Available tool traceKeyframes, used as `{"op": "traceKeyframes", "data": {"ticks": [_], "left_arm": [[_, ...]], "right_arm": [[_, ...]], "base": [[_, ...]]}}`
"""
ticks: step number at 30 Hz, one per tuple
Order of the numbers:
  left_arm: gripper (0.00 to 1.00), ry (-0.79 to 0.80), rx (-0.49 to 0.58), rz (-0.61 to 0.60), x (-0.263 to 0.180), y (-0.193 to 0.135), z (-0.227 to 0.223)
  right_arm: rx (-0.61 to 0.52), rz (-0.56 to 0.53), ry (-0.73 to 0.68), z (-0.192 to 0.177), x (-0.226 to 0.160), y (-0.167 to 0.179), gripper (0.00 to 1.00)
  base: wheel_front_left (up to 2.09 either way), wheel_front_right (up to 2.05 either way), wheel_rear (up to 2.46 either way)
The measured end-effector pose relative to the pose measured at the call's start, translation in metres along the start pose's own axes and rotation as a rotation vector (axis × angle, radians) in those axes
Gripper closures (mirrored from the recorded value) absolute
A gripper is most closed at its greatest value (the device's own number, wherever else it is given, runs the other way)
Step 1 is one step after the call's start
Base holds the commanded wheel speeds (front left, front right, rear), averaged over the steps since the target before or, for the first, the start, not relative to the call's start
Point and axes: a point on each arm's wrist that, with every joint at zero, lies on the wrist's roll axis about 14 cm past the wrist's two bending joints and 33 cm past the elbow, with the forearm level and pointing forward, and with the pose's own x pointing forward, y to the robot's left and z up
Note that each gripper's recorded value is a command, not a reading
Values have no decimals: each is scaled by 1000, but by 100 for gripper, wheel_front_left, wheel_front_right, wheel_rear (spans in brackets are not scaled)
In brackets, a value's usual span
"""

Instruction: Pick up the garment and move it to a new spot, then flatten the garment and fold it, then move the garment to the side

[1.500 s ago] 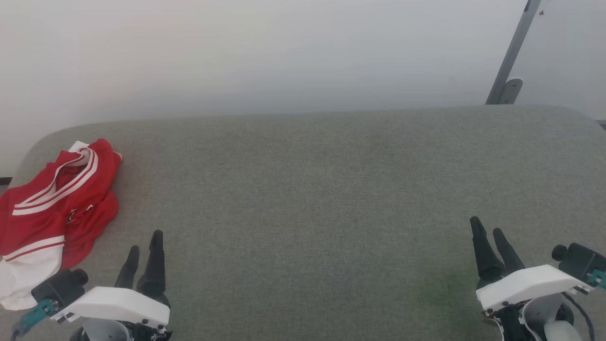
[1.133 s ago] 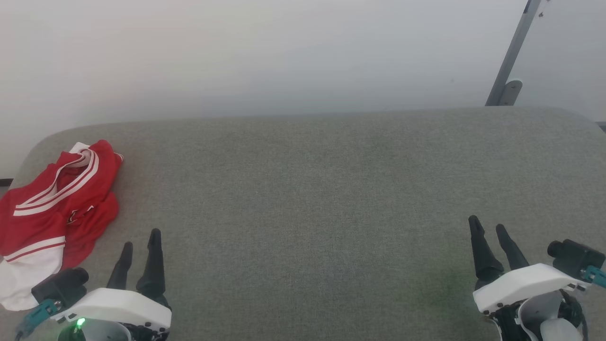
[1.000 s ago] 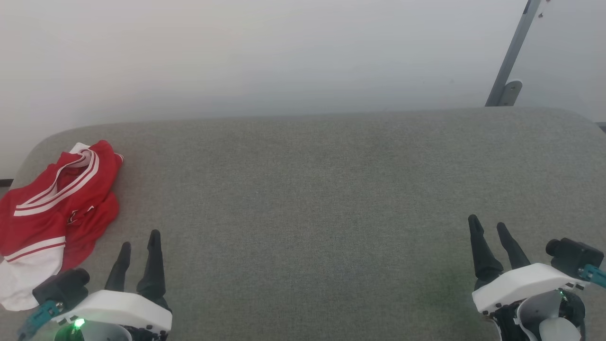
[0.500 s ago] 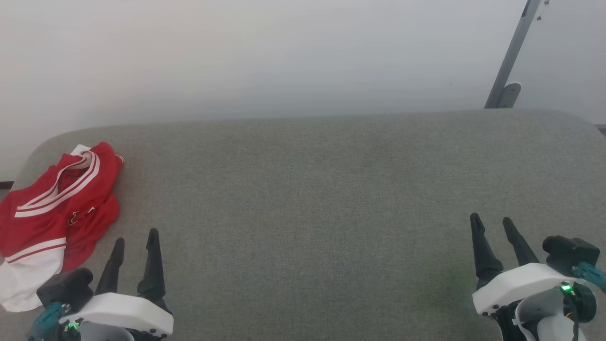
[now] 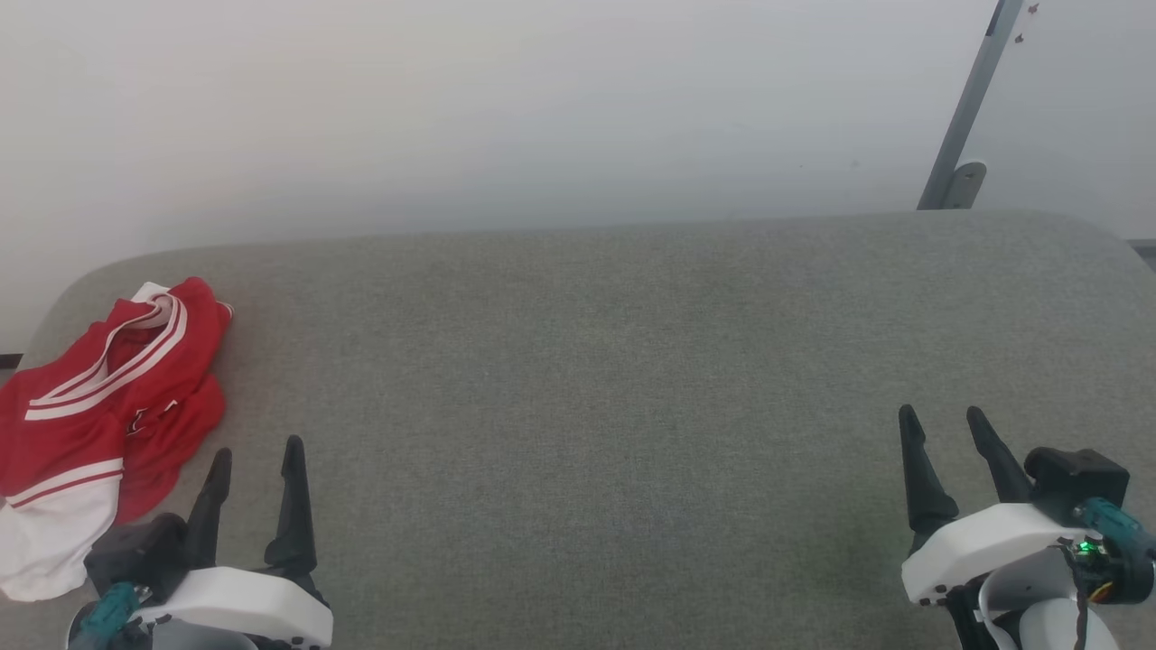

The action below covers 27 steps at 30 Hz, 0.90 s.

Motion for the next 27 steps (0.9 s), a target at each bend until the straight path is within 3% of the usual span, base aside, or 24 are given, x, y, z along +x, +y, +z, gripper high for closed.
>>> {"op": "traceKeyframes", "data": {"ticks": [27], "left_arm": [[0,-68,191,-74,-3,-12,11]], "right_arm": [[-238,21,-54,13,-3,2,0]], "base": [[0,0,0]]}}
